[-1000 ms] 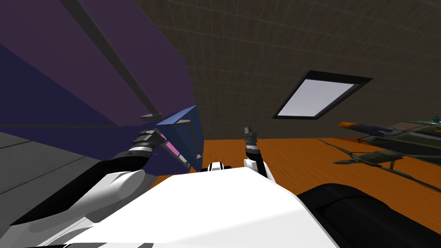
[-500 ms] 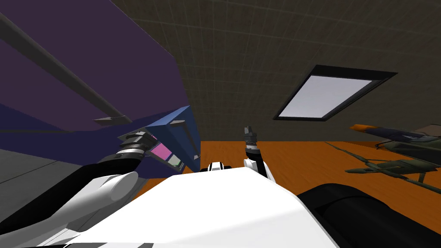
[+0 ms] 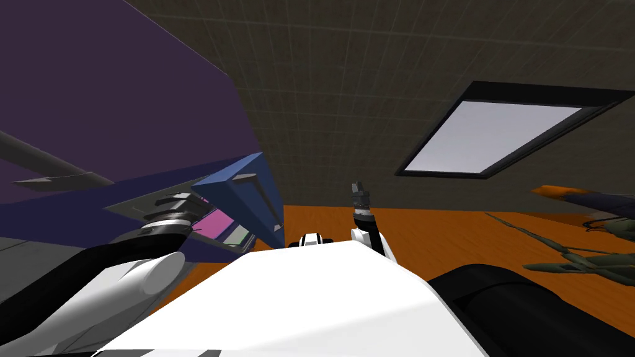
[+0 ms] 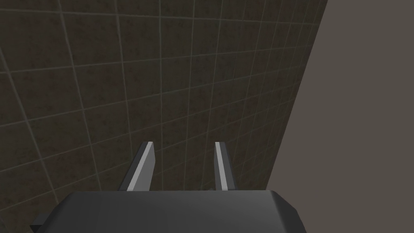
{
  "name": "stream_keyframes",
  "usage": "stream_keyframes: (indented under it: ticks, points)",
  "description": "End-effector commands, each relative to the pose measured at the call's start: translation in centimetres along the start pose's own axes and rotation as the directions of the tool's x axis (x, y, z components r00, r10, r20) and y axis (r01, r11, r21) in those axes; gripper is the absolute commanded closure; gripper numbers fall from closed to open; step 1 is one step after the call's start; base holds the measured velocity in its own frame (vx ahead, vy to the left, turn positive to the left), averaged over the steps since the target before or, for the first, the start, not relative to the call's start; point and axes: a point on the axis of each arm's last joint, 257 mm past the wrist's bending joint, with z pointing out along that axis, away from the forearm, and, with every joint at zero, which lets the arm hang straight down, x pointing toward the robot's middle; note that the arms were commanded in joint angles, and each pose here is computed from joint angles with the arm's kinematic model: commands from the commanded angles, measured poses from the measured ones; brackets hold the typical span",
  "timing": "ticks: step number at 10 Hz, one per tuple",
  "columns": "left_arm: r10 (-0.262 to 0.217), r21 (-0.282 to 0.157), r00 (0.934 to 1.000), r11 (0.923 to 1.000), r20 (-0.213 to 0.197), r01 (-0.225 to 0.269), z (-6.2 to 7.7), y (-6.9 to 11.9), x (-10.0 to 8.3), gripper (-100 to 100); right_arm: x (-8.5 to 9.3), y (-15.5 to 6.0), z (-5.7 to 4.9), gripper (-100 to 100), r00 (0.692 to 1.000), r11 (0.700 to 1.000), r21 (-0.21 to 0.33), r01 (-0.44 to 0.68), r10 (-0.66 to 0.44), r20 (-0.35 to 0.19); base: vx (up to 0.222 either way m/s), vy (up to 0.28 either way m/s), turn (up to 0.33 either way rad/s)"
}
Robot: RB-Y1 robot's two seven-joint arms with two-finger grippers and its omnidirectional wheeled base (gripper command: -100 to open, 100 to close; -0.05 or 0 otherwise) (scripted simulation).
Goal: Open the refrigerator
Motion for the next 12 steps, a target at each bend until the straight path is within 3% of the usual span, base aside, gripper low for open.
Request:
stream_keyframes:
  ticks: [1, 2, 5, 10, 12]
  points:
    - [0.000, 0.002, 0.9999, 1.0000, 0.012, -0.001, 0.0, 0.0, -0.5, 100, 0.0, 0.0, 0.0, 0, 1.000, 1.000, 0.000, 0.000, 0.000, 0.000, 0.028, -0.114, 0.003]
    - [-0.006, -0.020, 0.9996, 0.9998, 0.028, 0.006, 0.2, 1.2, -1.2, -100, 0.0, 0.0, 0.0, 0, 1.000, 1.000, 0.000, 0.000, 0.000, 0.000, 0.023, -0.049, 0.003]
    - [-0.015, -0.032, 0.9976, 0.9993, 0.067, 0.017, 0.6, 2.3, -3.0, -100, 0.0, 0.0, 0.0, 0, 1.000, 1.000, 0.000, 0.000, 0.000, 0.000, 0.068, -0.084, 0.013]
    - [-0.011, -0.017, 0.9911, 0.9998, 0.132, 0.013, 0.0, 1.4, -5.9, -100, 0.0, 0.0, 0.0, 0, 1.000, 1.000, 0.000, 0.000, 0.000, 0.000, 0.138, -0.203, 0.023]
    - [-0.002, 0.005, 0.9895, 1.0000, 0.144, 0.001, -0.5, -0.1, -6.4, -100, 0.0, 0.0, 0.0, 0, 1.000, 1.000, 0.000, 0.000, 0.000, 0.000, 0.129, -0.169, 0.018]
